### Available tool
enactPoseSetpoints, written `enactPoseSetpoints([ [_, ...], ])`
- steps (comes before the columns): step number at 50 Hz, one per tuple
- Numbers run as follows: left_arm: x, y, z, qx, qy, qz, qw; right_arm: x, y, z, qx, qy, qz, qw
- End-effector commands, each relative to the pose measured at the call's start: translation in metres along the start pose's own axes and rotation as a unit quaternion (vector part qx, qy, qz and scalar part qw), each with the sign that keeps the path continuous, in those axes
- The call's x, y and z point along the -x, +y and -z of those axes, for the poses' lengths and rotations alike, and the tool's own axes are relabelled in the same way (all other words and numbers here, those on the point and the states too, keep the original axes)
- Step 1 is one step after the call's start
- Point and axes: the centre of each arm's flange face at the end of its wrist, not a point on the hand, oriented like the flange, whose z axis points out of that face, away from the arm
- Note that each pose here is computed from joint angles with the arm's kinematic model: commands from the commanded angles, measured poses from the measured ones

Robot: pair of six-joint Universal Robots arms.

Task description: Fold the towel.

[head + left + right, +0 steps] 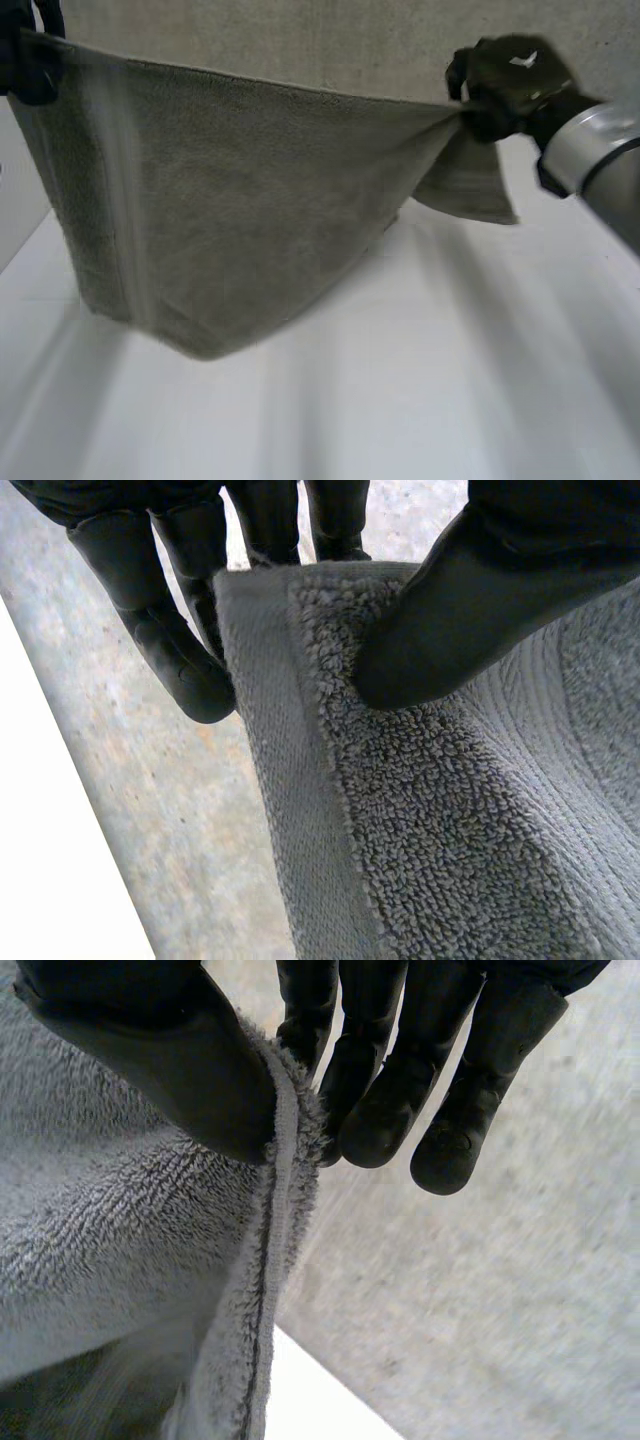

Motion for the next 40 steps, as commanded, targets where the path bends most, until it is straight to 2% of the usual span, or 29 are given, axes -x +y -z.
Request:
enactPoseSetpoints([
  [1, -0.004, 0.035, 0.002, 0.057, 0.003, 0.023, 0.998, -0.006, -0.068, 0.050, -0.023, -0.004, 0.042, 0.999],
  [7, -0.007, 0.057, 0.005, 0.092, 0.007, 0.028, 0.995, 0.001, -0.073, 0.060, -0.002, -0.031, 0.064, 0.997],
  [12, -0.010, 0.082, 0.004, 0.127, 0.012, 0.031, 0.991, 0.006, -0.060, 0.057, 0.035, -0.045, 0.090, 0.994],
  [17, -0.012, 0.119, -0.007, 0.168, 0.015, 0.033, 0.985, 0.013, -0.001, 0.029, 0.122, -0.085, 0.095, 0.984],
  [18, -0.012, 0.119, -0.007, 0.169, 0.015, 0.033, 0.985, 0.013, -0.001, 0.029, 0.122, -0.085, 0.095, 0.984],
  [20, -0.013, 0.137, -0.015, 0.186, 0.017, 0.034, 0.982, 0.012, 0.034, 0.015, 0.173, -0.093, 0.103, 0.975],
  [23, -0.013, 0.145, -0.021, 0.190, 0.018, 0.031, 0.981, 0.010, 0.052, 0.008, 0.195, -0.093, 0.114, 0.970],
  [25, -0.017, 0.158, -0.033, 0.193, 0.028, 0.017, 0.981, 0.005, 0.076, -0.008, 0.218, -0.081, 0.149, 0.961],
  [27, -0.019, 0.162, -0.040, 0.189, 0.032, 0.006, 0.981, 0.002, 0.082, -0.016, 0.219, -0.074, 0.164, 0.959],
  [31, -0.022, 0.159, -0.060, 0.160, 0.040, -0.021, 0.986, -0.005, 0.082, -0.037, 0.192, -0.047, 0.201, 0.959],
  [33, -0.028, 0.140, -0.083, 0.110, 0.046, -0.041, 0.992, -0.013, 0.063, -0.064, 0.113, -0.005, 0.242, 0.964],
  [34, -0.028, 0.140, -0.083, 0.109, 0.046, -0.041, 0.992, -0.013, 0.063, -0.064, 0.112, -0.005, 0.242, 0.964],
  [35, -0.028, 0.123, -0.096, 0.071, 0.041, -0.046, 0.996, -0.016, 0.049, -0.075, 0.059, 0.018, 0.261, 0.963],
  [36, -0.027, 0.105, -0.108, 0.029, 0.031, -0.049, 0.998, -0.018, 0.033, -0.084, -0.003, 0.045, 0.281, 0.959],
  [37, -0.026, 0.105, -0.108, 0.029, 0.031, -0.049, 0.998, -0.018, 0.033, -0.085, -0.003, 0.045, 0.281, 0.959],
  [38, -0.024, 0.084, -0.119, -0.021, 0.017, -0.051, 0.998, -0.022, 0.015, -0.090, -0.066, 0.073, 0.298, 0.949],
  [39, -0.024, 0.084, -0.119, -0.022, 0.017, -0.051, 0.998, -0.022, 0.014, -0.090, -0.067, 0.073, 0.298, 0.949],
  [40, -0.019, 0.061, -0.127, -0.074, -0.004, -0.051, 0.996, -0.026, -0.006, -0.090, -0.124, 0.100, 0.314, 0.936],
])
